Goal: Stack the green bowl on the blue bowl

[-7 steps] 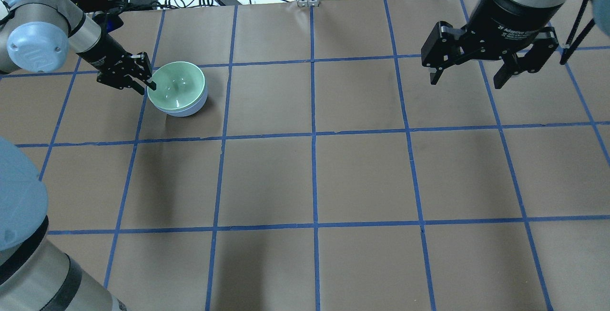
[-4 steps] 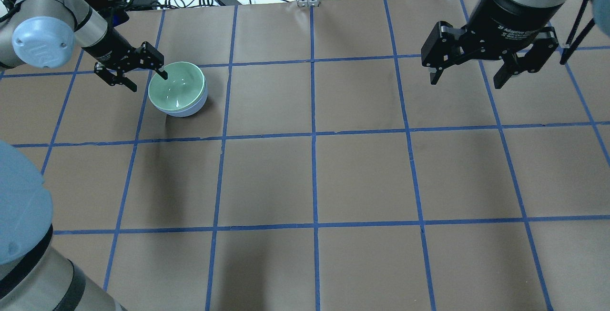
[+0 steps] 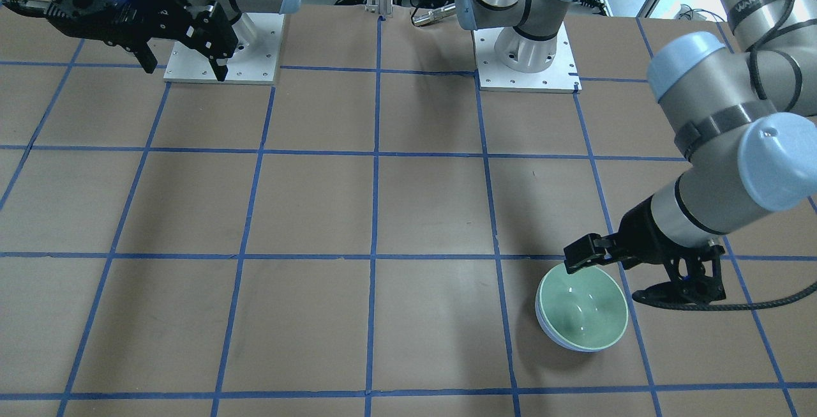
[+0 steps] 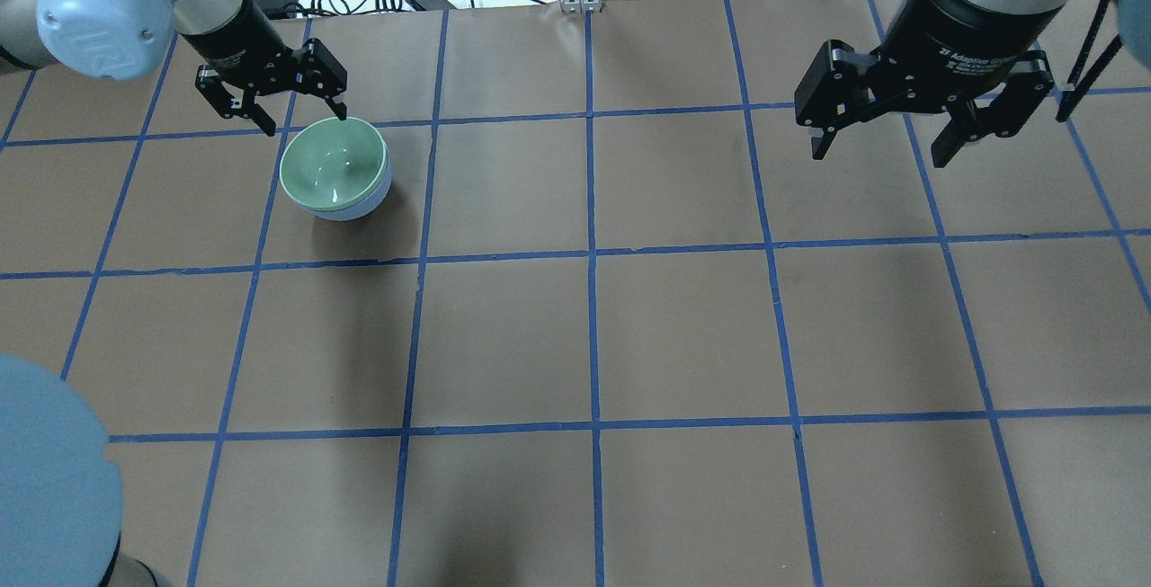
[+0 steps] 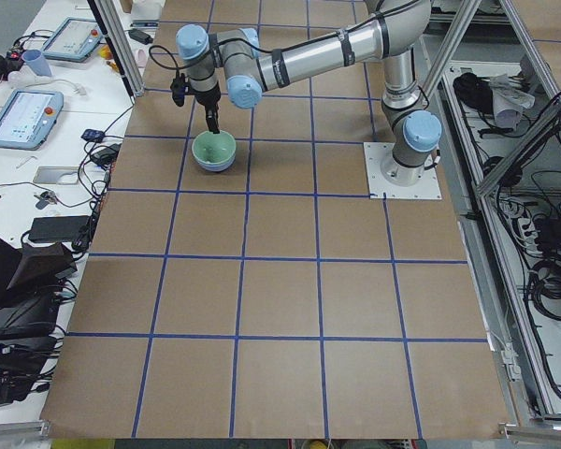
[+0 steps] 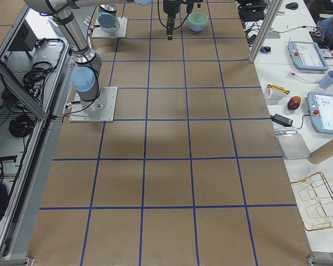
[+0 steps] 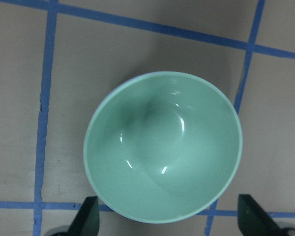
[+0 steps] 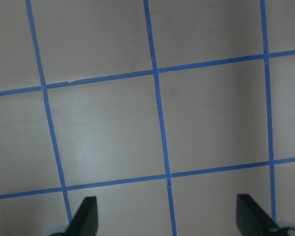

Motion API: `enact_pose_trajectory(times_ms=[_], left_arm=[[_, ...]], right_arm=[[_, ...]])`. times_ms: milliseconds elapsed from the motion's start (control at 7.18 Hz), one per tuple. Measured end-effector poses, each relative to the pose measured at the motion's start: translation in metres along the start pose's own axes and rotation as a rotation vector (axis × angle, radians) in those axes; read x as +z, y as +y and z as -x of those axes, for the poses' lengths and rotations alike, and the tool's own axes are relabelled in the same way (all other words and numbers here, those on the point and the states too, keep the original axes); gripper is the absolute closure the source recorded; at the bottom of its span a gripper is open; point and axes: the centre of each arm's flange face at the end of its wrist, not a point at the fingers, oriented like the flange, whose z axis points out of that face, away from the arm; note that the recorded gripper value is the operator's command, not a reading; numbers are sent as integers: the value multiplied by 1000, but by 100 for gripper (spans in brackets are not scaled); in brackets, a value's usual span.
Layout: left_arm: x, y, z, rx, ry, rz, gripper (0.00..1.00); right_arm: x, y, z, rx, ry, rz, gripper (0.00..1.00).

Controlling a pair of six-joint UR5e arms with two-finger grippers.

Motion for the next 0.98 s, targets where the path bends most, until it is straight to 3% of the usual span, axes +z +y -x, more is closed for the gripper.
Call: enact_pose_trajectory(times_ms=[418, 836, 975], left_arm=[[-74, 65, -87, 74, -66, -66, 0], [-142, 145, -93, 96, -95, -68, 0], [-146, 153, -81, 83, -96, -64, 0]], right_arm=[[0, 0, 0, 0, 0, 0, 0], [0, 0, 0, 0, 0, 0, 0], [0, 0, 0, 0, 0, 0, 0]])
